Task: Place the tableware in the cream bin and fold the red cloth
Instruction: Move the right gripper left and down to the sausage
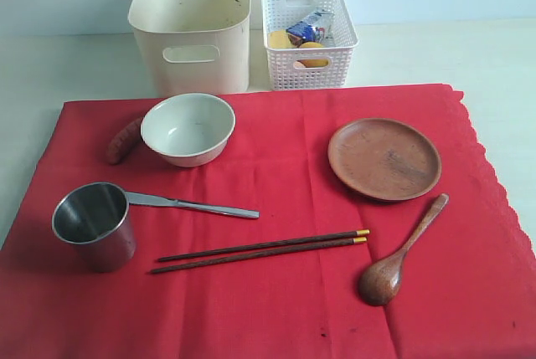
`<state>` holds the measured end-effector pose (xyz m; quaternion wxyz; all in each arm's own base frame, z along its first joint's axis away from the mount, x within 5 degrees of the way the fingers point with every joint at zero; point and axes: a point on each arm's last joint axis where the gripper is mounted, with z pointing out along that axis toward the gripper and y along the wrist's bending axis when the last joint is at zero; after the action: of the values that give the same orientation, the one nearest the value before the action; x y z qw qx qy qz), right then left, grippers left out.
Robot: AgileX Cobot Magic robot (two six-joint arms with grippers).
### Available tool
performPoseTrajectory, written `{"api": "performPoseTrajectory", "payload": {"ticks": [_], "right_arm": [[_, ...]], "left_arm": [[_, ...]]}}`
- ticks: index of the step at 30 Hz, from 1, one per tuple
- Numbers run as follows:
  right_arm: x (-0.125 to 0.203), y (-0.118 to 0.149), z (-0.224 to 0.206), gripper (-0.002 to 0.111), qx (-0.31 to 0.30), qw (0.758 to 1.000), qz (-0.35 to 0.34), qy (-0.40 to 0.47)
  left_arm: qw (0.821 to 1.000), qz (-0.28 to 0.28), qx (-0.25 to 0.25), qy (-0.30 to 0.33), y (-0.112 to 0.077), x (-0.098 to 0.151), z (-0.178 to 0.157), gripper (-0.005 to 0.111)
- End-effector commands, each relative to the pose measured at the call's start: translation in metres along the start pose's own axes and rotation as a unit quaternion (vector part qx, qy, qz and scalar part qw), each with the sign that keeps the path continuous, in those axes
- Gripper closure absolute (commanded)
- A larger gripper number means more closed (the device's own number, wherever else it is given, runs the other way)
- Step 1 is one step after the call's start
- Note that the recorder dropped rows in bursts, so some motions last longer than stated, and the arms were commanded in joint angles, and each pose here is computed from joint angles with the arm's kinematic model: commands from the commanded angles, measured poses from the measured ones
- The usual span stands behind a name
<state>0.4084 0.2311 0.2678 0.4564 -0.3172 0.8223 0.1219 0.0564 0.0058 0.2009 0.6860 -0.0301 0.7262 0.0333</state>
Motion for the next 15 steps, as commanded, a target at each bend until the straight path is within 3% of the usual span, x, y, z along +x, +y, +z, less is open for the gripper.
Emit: {"api": "performPoseTrajectory", "payload": {"ticks": [1, 10, 12, 15], "right_arm": [[-0.002, 0.0, -0.006, 0.108, -0.01, 1.0, -0.008, 0.014], [0.008, 0.01, -0.008, 0.108, -0.063, 0.995, -0.039, 0.064], [0.009, 0.029, -0.008, 0.108, -0.112, 0.988, -0.077, 0.077], [0.008, 0.048, -0.009, 0.108, -0.137, 0.983, -0.095, 0.081]], "left_arm": [[1.0, 0.005, -0.001, -0.002, 0.0, 0.0, 0.0, 0.106], [1.0, 0.005, -0.001, -0.002, 0.0, 0.0, 0.0, 0.106], [1.0, 0.005, -0.001, -0.002, 0.0, 0.0, 0.0, 0.106], [1.0, 0.005, -0.001, -0.002, 0.0, 0.0, 0.0, 0.106]]}}
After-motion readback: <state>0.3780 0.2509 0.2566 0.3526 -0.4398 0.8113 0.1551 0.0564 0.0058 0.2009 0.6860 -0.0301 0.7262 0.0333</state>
